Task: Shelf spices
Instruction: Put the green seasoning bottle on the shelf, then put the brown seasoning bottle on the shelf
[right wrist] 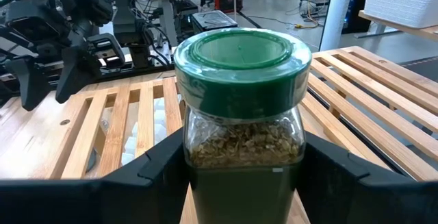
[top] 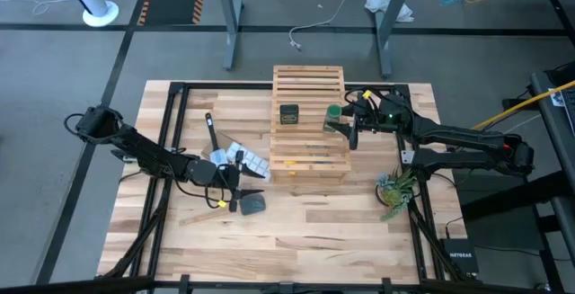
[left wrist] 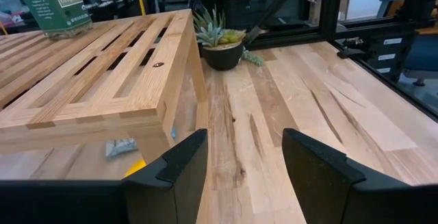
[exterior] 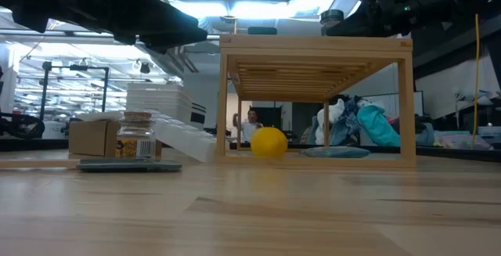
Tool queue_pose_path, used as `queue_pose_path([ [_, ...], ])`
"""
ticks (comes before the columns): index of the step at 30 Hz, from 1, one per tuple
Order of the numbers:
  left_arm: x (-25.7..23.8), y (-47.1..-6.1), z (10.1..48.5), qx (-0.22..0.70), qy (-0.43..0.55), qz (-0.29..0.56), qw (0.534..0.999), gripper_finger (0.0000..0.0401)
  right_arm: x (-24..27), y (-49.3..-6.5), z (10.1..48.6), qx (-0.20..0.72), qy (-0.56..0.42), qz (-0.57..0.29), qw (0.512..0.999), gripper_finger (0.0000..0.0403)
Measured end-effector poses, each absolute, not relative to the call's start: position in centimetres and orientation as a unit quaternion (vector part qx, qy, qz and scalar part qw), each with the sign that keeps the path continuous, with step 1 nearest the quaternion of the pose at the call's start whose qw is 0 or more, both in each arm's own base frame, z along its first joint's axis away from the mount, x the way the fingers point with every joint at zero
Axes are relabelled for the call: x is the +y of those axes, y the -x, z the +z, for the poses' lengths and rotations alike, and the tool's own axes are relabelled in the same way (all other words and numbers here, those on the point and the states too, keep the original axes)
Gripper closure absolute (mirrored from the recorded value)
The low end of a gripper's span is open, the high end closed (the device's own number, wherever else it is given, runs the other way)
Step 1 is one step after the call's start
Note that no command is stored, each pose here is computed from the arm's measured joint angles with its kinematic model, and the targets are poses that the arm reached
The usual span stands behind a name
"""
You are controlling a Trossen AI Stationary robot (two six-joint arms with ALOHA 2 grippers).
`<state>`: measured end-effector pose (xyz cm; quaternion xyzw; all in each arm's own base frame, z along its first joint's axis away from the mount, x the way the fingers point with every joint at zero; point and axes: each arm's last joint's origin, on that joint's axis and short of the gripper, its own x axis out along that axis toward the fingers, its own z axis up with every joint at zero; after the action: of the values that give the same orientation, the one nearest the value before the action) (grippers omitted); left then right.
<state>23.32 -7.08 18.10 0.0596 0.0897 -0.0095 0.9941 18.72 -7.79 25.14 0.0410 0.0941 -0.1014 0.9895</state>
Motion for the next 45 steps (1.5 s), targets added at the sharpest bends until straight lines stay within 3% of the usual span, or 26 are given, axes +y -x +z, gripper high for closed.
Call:
queue_pose_path([
  [14,-7.1,-23.3,18.1,0.090,-0.064,-0.010,0.994,0.0219,-7.7,-18.8,25.2,0.089,-0.042,-0.076,0.992,0.0170],
  [18,-7.1,-23.3,18.1,0.090,-0.060,-0.010,0.994,0.0219,-7.7,-18.8,25.2,0.089,-0.042,-0.076,0.992,0.0125],
  [24,-7.1,-23.3,18.1,0.090,-0.064,-0.010,0.994,0.0219,-7.7,-18.8,25.4,0.083,-0.040,-0.078,0.993,0.0021],
  [26,-7.1,-23.3,18.1,0.090,-0.064,-0.010,0.994,0.0219,-7.7,-18.8,25.6,0.073,-0.039,-0.072,0.994,0.0009],
  [34,-7.1,-23.3,18.1,0.092,-0.060,-0.009,0.994,0.0219,-7.2,-18.8,26.7,0.021,-0.046,0.002,0.999,0.0045],
  [45,-7.0,-23.2,17.5,0.124,-0.069,-0.010,0.990,0.0219,-5.6,-16.2,29.4,-0.048,-0.010,0.072,0.996,0.0045],
])
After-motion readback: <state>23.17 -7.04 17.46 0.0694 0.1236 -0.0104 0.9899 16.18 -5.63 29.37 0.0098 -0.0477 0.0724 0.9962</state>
